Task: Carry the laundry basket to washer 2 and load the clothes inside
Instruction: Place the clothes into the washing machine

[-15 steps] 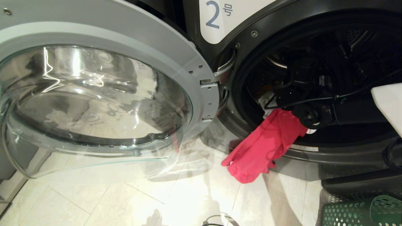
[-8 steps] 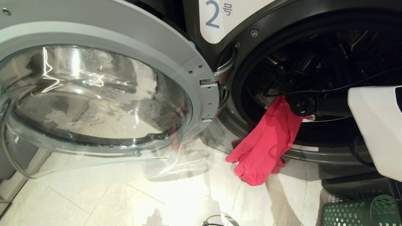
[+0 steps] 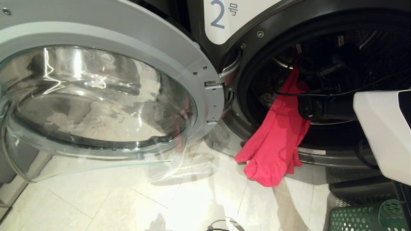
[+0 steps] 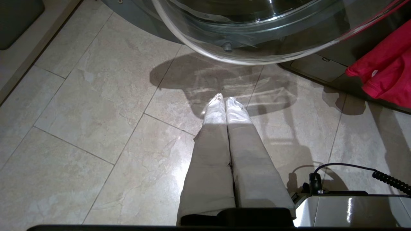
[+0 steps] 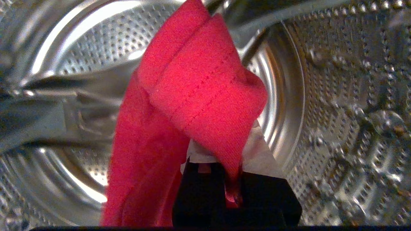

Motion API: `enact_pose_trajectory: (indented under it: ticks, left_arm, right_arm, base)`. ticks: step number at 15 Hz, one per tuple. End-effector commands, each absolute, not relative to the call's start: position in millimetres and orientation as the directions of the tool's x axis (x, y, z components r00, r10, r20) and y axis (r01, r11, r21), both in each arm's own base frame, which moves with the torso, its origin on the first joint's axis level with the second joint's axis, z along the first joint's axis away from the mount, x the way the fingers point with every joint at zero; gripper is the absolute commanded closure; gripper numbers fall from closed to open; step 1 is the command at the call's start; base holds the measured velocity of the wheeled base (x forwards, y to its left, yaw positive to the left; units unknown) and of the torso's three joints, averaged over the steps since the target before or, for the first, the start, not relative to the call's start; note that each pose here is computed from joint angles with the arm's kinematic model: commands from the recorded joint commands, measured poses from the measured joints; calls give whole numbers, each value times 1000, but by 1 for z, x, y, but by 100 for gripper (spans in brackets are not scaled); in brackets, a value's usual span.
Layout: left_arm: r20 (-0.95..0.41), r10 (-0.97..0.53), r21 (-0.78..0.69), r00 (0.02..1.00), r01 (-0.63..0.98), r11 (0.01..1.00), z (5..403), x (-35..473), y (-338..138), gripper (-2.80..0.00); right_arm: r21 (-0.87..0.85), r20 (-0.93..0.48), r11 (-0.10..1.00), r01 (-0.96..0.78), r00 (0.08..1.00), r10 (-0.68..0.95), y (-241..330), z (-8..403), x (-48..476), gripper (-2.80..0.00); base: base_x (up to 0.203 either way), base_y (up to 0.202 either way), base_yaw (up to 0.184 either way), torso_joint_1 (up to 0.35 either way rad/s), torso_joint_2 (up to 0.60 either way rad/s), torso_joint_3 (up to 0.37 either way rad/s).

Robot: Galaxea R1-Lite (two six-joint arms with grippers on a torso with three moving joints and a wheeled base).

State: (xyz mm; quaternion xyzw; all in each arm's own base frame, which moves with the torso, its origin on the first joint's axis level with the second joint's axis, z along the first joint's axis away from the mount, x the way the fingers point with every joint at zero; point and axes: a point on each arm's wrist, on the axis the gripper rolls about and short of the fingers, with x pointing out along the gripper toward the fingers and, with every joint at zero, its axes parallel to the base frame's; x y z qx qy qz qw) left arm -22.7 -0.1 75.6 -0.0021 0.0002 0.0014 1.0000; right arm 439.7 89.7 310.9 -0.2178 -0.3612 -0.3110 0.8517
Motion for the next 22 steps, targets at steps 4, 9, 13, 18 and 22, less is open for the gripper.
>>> enact_pose_trajectory:
  ticks: [4, 9, 13, 18, 22]
  left_arm:
    - [0, 3, -5, 1000, -3, 1000, 76, -23, 0, 0]
    - [0, 3, -5, 1000, -3, 1000, 76, -23, 0, 0]
    - [0, 3, -5, 1000, -3, 1000, 76, -23, 0, 0]
    - [0, 3, -5, 1000, -3, 1000, 76, -23, 0, 0]
    - [0, 3, -5, 1000, -3, 1000, 76, -23, 0, 0]
  right_arm:
    - [-180, 644, 742, 645, 648, -407, 91, 299, 453, 0]
    - [-216, 466, 783, 584, 766, -443, 94, 280, 469, -280]
    - [-260, 423, 779, 570, 793, -439, 93, 279, 470, -280]
    - [-298, 330, 802, 517, 845, -422, 92, 267, 458, -280]
    - [-338, 166, 847, 411, 912, -376, 91, 263, 402, -280]
  base:
    - [0, 0, 0, 0, 0, 0]
    - [0, 0, 0, 0, 0, 0]
    - [0, 0, 0, 0, 0, 0]
    - [0, 0, 0, 0, 0, 0]
    - [0, 0, 0, 0, 0, 0]
